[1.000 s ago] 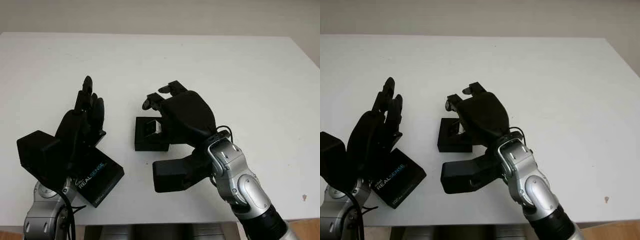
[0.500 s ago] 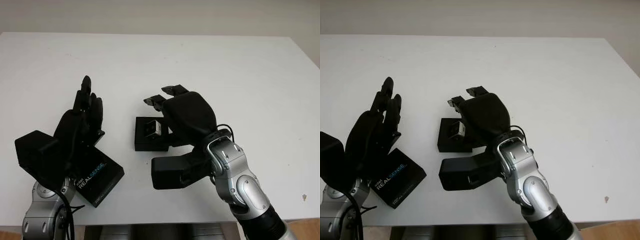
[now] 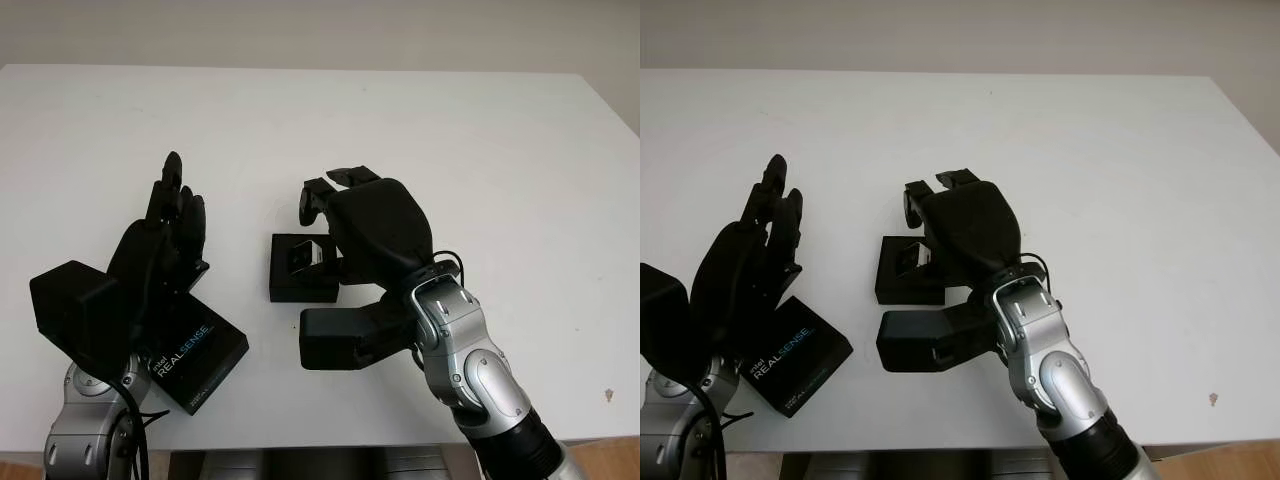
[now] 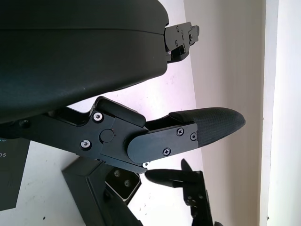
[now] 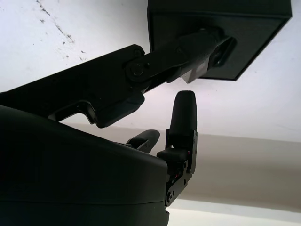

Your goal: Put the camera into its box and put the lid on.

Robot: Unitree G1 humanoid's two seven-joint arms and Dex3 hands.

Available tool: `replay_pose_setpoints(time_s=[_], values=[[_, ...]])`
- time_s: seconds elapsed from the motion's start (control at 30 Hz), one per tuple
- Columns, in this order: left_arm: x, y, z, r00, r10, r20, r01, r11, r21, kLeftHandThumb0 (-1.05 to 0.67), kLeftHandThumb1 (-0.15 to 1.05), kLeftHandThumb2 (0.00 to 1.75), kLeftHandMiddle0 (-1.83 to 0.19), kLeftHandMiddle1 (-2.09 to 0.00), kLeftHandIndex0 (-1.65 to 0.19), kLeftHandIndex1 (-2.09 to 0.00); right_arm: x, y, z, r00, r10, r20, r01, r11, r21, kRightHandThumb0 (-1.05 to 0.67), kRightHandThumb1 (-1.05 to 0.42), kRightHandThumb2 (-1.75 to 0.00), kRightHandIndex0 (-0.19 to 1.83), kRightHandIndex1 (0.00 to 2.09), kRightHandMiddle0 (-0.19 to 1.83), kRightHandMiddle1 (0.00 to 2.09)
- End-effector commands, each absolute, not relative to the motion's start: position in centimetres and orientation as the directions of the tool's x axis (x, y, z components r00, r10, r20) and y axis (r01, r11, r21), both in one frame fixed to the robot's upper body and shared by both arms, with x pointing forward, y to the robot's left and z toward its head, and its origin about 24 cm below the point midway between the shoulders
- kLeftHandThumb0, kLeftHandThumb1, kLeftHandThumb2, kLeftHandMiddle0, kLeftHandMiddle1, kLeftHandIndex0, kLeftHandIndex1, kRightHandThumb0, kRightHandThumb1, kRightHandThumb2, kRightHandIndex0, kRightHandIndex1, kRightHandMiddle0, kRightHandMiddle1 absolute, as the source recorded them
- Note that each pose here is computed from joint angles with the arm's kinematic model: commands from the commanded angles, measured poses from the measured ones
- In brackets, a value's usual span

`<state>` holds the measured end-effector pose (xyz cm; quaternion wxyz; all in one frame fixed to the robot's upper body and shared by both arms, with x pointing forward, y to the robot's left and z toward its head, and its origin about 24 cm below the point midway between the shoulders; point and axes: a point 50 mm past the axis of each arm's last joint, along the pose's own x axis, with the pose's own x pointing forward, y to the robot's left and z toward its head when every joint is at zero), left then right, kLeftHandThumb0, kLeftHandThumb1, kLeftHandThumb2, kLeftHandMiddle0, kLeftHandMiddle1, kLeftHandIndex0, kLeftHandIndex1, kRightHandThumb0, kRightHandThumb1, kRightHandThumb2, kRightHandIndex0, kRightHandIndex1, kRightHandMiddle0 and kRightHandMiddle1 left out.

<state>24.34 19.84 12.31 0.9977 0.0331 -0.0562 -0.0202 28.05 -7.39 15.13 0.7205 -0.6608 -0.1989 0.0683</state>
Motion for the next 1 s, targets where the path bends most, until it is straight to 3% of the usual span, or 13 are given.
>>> replay_pose_setpoints(time_s=[0.0,0.37,0.67,0.97], values=[[24.1,19.8,12.6,0.991,-0.048,0.125,0.039,0.996,0.077,-0.79,1.05,0.66,0.19,-0.05,0.19,-0.02,28.2,-7.4,15.0,0.912,0.356,0.205,0.170,0.127,-0.977,-0.71,-0.96,-0.06,0.33,0.37,0.23,1.54],[24.1,19.8,12.7,0.991,-0.048,0.126,0.039,0.996,0.077,-0.79,1.05,0.65,0.19,-0.05,0.19,-0.02,28.8,-7.4,14.0,0.923,0.349,0.162,0.139,0.091,-0.986,-0.74,-0.96,-0.05,0.29,0.38,0.16,1.55],[24.1,19.8,12.7,0.991,-0.051,0.127,0.041,0.996,0.073,-0.79,1.05,0.65,0.19,-0.05,0.19,-0.03,28.6,-7.3,14.1,0.924,0.356,0.141,0.121,0.077,-0.990,-0.78,-0.96,-0.05,0.25,0.40,0.14,1.37],[24.1,19.9,12.6,0.991,-0.048,0.127,0.039,0.997,0.074,-0.78,1.05,0.66,0.19,-0.05,0.19,-0.02,28.6,-7.3,14.1,0.924,0.359,0.131,0.111,0.075,-0.991,-0.77,-0.97,-0.05,0.24,0.44,0.17,1.42]])
